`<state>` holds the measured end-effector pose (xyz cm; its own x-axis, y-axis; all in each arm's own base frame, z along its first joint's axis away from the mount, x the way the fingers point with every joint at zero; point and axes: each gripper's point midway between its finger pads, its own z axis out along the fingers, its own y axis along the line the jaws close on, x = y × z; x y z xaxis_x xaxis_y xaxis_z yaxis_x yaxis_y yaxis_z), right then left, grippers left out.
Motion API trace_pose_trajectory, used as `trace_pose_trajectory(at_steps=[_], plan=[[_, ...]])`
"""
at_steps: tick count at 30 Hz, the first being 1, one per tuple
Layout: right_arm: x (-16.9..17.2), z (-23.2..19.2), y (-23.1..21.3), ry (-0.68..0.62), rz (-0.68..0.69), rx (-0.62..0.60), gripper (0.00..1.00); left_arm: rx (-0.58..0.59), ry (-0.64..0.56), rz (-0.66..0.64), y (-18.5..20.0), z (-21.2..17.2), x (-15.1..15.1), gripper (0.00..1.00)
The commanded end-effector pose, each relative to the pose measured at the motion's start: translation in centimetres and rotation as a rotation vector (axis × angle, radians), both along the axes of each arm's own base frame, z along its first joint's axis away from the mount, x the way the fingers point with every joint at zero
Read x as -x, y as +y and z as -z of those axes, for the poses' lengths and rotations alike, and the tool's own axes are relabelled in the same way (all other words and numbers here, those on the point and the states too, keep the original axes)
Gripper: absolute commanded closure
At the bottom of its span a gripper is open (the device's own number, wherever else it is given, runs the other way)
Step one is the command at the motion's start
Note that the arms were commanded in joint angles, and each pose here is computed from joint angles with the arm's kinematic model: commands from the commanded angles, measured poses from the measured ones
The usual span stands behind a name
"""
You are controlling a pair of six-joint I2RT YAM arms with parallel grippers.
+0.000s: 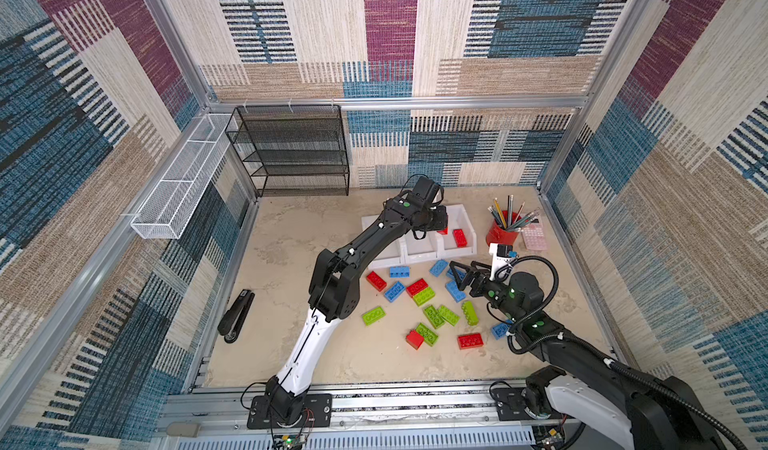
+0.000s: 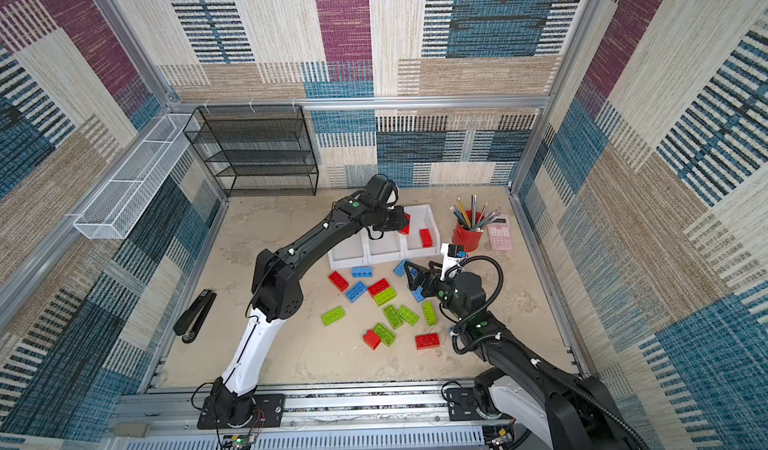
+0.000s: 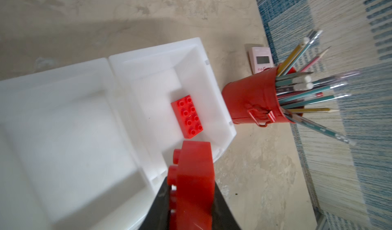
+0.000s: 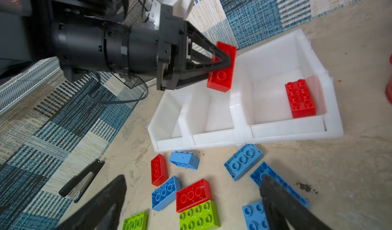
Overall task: Sort the legos into containers by color
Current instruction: 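Carry the red brick with the left gripper into the compartment nearest the pencil cup, then withdraw the left gripper while the right gripper grasps another red brick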
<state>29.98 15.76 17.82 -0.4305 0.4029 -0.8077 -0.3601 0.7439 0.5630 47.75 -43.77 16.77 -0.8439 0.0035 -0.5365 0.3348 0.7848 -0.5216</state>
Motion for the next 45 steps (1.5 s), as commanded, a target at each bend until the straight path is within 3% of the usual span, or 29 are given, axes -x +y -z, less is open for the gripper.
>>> trace_pose_trajectory(at_steps=[1,8,11,18,21,30,35,41,45], plan=[[-0.1,-1.1,-0.1,-0.042,0.018,-0.041,0.01,0.087,-0.025,0.083,-2.4,-0.6,-0.6,0.85],[0.0,-1.0,-0.2,-0.042,0.024,-0.04,0.0,0.145,0.005,0.052,-4.0,1.9,-2.1,0.81],[0.0,-0.9,-0.3,-0.04,0.026,-0.038,0.0,0.128,-0.006,0.04,-3.6,2.1,-2.5,0.74],[-0.3,0.1,-0.1,-0.005,0.021,-0.034,0.01,0.132,-0.037,0.044,-3.4,0.8,-2.6,0.37],[-0.5,-0.2,0.1,0.012,0.018,-0.004,0.01,0.14,-0.049,0.05,-3.3,-0.5,-2.4,0.29],[0.6,-1.4,-0.9,0.082,0.015,0.154,0.01,0.133,-0.158,-0.004,1.1,-6.8,0.4,0.27],[1.1,0.8,0.2,0.224,-0.037,0.271,0.0,0.106,-0.235,-0.052,5.3,-9.4,3.2,0.27],[0.7,5.3,3.7,0.408,-0.203,0.517,0.01,0.088,-0.247,-0.152,11.0,-9.2,7.8,0.28],[0.3,6.9,5.3,0.453,-0.264,0.658,0.01,0.088,-0.295,-0.237,15.5,-8.4,11.1,0.28]])
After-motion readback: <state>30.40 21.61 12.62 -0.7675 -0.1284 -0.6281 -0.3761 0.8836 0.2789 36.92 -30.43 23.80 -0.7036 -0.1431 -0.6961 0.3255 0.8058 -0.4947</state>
